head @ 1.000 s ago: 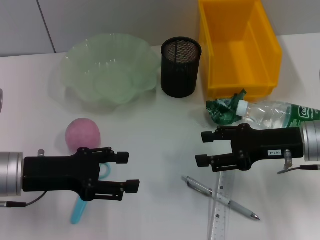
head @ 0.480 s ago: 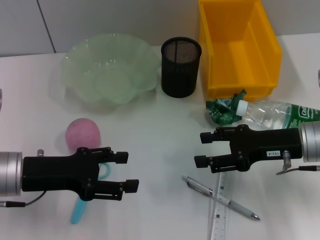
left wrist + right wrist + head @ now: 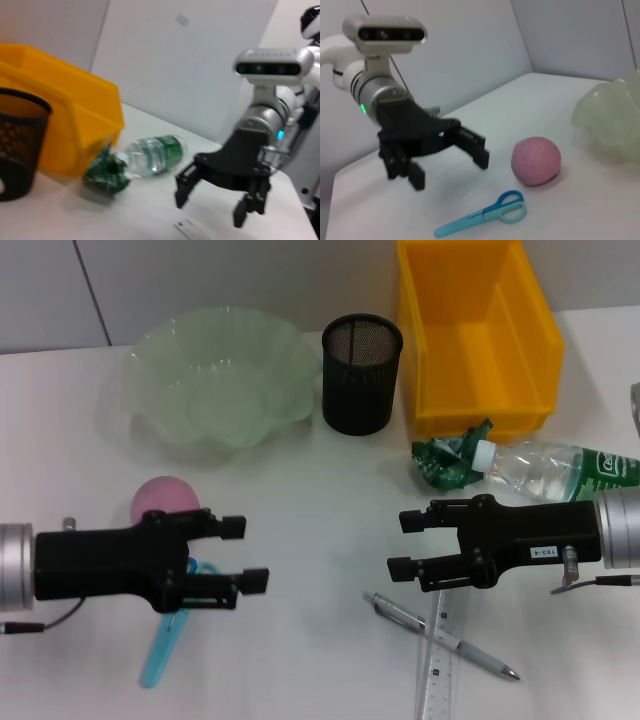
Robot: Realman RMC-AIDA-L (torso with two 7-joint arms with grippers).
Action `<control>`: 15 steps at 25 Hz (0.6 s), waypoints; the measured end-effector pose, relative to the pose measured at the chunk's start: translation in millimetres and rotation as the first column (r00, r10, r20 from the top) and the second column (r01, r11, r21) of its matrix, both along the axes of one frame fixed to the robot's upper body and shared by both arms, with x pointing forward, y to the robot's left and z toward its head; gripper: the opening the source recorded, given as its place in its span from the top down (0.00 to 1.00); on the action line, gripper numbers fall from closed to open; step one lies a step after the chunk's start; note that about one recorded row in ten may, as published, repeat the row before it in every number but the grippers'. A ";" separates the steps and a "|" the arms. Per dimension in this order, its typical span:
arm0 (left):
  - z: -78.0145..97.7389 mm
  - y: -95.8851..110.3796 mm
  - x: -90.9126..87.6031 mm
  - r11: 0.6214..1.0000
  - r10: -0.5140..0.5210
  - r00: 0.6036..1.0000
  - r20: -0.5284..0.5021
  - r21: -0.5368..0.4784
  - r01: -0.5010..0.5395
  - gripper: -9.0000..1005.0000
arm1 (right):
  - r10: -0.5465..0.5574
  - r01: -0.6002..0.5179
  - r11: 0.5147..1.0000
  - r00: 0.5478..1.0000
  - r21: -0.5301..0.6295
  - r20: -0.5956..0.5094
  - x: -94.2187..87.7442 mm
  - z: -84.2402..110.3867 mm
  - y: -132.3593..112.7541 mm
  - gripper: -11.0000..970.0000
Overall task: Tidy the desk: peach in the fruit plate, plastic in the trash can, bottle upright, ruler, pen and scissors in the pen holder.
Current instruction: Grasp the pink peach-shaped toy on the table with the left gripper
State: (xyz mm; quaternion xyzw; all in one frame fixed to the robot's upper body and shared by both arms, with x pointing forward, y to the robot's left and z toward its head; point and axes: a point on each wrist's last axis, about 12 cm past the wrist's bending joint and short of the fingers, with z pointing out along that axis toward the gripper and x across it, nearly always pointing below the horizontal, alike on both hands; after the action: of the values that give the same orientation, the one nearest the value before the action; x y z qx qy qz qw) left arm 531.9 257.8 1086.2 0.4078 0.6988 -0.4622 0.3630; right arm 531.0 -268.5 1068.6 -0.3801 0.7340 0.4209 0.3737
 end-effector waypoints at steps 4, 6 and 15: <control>4.3 8.4 4.9 0.999 0.040 0.999 0.026 0.008 -0.040 0.18 | 0.000 0.000 1.000 1.000 -0.001 0.001 0.3 0.0 0.4 0.19; 5.4 10.7 6.9 0.998 0.049 0.998 0.038 0.024 -0.050 0.18 | 0.000 0.000 1.000 1.000 -0.001 0.001 0.4 0.1 0.3 0.19; -1.5 33.4 32.3 0.939 0.224 0.962 0.157 0.228 -0.256 0.19 | -0.001 0.001 1.000 1.000 -0.005 0.007 3.5 2.8 -1.0 0.19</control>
State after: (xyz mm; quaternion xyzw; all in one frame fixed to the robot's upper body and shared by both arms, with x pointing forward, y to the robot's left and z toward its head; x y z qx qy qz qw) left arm 564.2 291.2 1084.7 0.3905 0.7703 -0.2969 0.4075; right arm 534.5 -269.5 1071.4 -0.3820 0.7340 0.4175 0.3755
